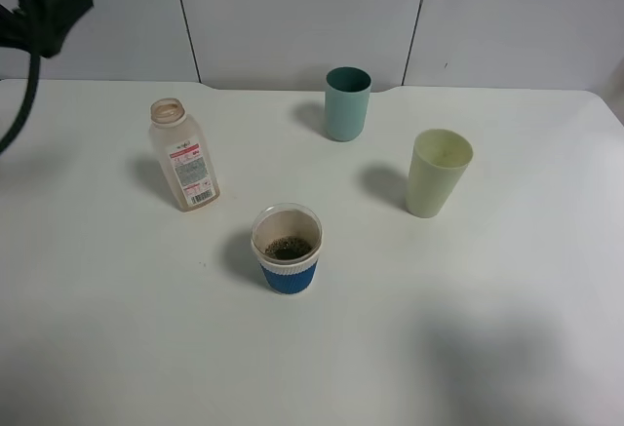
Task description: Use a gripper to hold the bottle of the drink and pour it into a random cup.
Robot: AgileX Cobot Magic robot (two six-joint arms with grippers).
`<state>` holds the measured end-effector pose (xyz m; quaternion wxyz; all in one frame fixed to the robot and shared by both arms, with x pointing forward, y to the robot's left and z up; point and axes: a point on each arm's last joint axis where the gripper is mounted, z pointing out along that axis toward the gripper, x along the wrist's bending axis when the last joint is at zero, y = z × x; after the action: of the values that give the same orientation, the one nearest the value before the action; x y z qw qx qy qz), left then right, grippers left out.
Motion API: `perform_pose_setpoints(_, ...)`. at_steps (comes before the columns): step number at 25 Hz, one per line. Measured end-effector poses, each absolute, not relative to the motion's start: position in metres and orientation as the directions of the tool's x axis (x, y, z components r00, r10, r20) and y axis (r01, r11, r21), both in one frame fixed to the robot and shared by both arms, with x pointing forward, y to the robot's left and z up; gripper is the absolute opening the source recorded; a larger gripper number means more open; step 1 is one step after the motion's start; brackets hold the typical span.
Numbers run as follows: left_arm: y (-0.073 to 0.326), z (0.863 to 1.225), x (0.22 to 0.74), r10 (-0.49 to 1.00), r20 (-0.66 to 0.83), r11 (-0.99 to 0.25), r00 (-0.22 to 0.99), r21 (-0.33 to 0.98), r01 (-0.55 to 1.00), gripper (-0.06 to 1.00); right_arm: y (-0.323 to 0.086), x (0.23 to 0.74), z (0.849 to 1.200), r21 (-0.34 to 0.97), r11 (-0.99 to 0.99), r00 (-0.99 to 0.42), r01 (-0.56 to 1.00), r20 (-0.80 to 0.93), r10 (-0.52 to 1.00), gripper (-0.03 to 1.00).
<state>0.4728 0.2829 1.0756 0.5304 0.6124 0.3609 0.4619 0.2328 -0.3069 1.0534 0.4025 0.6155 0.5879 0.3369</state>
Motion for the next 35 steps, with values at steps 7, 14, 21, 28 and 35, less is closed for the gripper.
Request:
perform_pose_setpoints(7, 0.313, 1.106, 0.434, 0.999, 0.016, -0.011, -0.038, 0.992, 0.128, 0.98, -0.307, 0.233, 1.053, 0.892, 0.015, 0.082, 0.452, -0.059, 0.995, 0.99)
perform_pose_setpoints(14, 0.324, 1.142, 0.387, 0.979, 0.128, -0.047, -0.157, 0.898, 0.438, 0.98, -0.307, 0.233, 1.053, 0.892, 0.015, 0.082, 0.452, -0.059, 0.995, 0.99)
perform_pose_setpoints(21, 0.320, 1.178, 0.321, 0.978, 0.152, -0.059, -0.141, 0.856, 0.513, 0.98, -0.307, 0.233, 1.053, 0.892, 0.015, 0.082, 0.452, -0.059, 0.995, 0.99)
perform_pose_setpoints(28, 0.316, 1.177, 0.245, 0.976, 0.132, -0.037, -0.173, 0.884, 0.467, 0.98, -0.307, 0.233, 1.053, 0.892, 0.015, 0.082, 0.452, -0.059, 0.995, 0.99)
perform_pose_setpoints(35, 0.312, 1.167, 0.200, 0.975, 0.112, -0.040, -0.190, 0.937, 0.347, 0.98, -0.307, 0.233, 1.053, 0.892, 0.015, 0.082, 0.452, -0.059, 0.995, 0.99)
